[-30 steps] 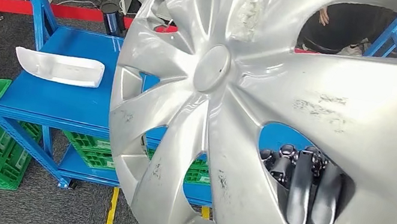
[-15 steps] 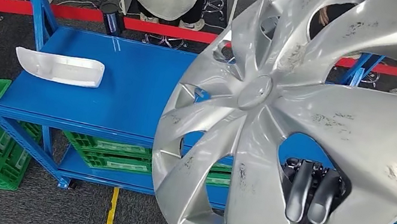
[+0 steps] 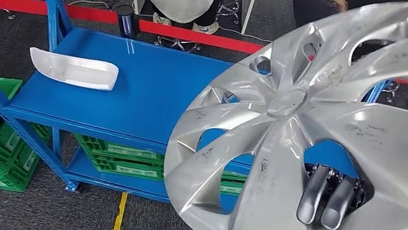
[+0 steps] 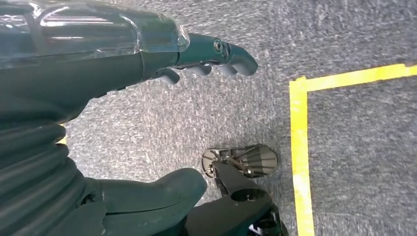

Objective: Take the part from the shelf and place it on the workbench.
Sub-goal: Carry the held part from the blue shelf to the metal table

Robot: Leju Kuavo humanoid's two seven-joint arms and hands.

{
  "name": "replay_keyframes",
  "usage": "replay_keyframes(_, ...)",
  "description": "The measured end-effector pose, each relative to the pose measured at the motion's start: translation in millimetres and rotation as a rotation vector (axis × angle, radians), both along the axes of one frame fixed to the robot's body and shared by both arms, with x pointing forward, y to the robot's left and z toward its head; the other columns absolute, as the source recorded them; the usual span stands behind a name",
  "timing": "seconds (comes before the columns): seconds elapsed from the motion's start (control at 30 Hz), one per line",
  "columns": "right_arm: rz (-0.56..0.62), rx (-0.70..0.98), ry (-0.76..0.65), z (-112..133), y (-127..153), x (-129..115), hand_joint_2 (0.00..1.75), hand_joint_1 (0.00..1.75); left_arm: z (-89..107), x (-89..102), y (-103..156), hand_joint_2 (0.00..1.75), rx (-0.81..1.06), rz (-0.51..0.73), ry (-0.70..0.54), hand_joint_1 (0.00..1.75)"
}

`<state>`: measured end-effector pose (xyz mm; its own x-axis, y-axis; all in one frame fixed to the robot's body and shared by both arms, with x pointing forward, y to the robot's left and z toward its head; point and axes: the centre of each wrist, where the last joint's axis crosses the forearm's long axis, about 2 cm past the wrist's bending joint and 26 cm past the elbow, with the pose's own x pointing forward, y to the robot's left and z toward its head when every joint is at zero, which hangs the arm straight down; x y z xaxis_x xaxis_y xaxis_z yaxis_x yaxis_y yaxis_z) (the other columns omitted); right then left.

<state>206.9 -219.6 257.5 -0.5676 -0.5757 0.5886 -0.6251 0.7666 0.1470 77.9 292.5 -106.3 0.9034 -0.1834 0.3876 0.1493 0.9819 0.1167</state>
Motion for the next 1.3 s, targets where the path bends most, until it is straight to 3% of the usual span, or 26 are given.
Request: replay_keyframes(1.3,-0.100,-0.047,0.029,-0.7,-0.6,-0.6,1.75,1.75,0.0,-0.2,-9.9,1.75,-0.032,0.013,0.021,0.00)
